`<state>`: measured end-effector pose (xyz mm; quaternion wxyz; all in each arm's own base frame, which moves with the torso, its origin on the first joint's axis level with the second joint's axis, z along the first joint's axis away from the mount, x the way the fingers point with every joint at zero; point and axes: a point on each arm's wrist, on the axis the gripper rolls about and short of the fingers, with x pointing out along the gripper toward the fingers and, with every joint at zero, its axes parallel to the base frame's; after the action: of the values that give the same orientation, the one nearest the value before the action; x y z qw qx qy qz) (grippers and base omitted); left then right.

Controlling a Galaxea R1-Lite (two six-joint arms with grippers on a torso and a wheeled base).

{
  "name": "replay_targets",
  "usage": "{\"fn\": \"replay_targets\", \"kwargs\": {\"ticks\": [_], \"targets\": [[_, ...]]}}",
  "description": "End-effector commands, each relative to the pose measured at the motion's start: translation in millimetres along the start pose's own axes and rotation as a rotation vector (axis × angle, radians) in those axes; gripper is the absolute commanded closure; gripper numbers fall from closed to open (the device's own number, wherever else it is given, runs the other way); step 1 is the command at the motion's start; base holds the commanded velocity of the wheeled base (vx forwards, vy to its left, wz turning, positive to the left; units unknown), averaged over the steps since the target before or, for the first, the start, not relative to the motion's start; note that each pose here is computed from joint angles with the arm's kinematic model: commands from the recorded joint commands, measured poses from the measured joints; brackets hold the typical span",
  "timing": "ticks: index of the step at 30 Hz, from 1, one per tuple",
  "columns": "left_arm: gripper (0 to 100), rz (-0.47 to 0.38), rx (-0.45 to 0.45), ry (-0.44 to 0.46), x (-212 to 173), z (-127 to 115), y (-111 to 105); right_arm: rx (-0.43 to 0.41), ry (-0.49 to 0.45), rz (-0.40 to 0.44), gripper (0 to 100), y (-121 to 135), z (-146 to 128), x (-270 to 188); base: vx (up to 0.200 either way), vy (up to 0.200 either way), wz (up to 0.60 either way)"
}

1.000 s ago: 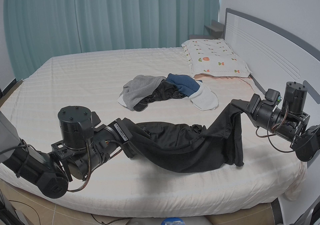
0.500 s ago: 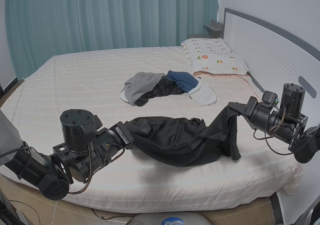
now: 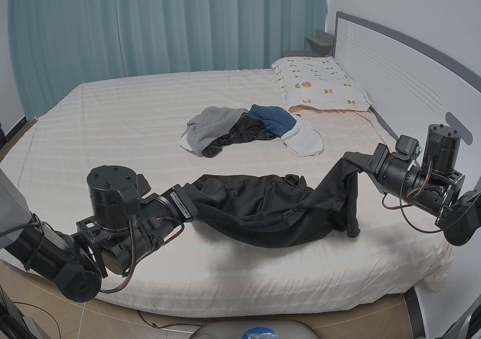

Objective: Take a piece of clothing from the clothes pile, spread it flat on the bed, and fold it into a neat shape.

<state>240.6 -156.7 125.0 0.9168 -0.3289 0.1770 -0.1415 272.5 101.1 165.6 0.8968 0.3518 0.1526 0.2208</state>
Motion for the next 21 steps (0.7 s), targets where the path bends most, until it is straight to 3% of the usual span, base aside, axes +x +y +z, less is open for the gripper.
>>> {"fn": "replay_targets", "kwargs": {"ticks": [1,9,15,21], "targets": [[100,-0.010,-0.004,-0.017,-3.7,5.8,-2.8,-0.001,-0.007,0.005,100,1.8,1.5,-1.5,0.000,0.200,0.00],[100,-0.028,0.016,-0.062,-10.4,18.3,-6.7,-0.025,-0.089,-0.070,100,1.4,5.2,2.0,0.000,0.200,0.00],[100,-0.007,0.020,-0.062,-12.4,22.7,-3.9,-0.047,-0.104,-0.077,100,6.0,3.3,2.5,0.000,0.200,0.00],[100,0.003,0.016,-0.081,-14.7,32.0,-4.1,-0.054,-0.218,-0.068,100,12.8,13.1,4.0,0.000,0.200,0.00]]}}
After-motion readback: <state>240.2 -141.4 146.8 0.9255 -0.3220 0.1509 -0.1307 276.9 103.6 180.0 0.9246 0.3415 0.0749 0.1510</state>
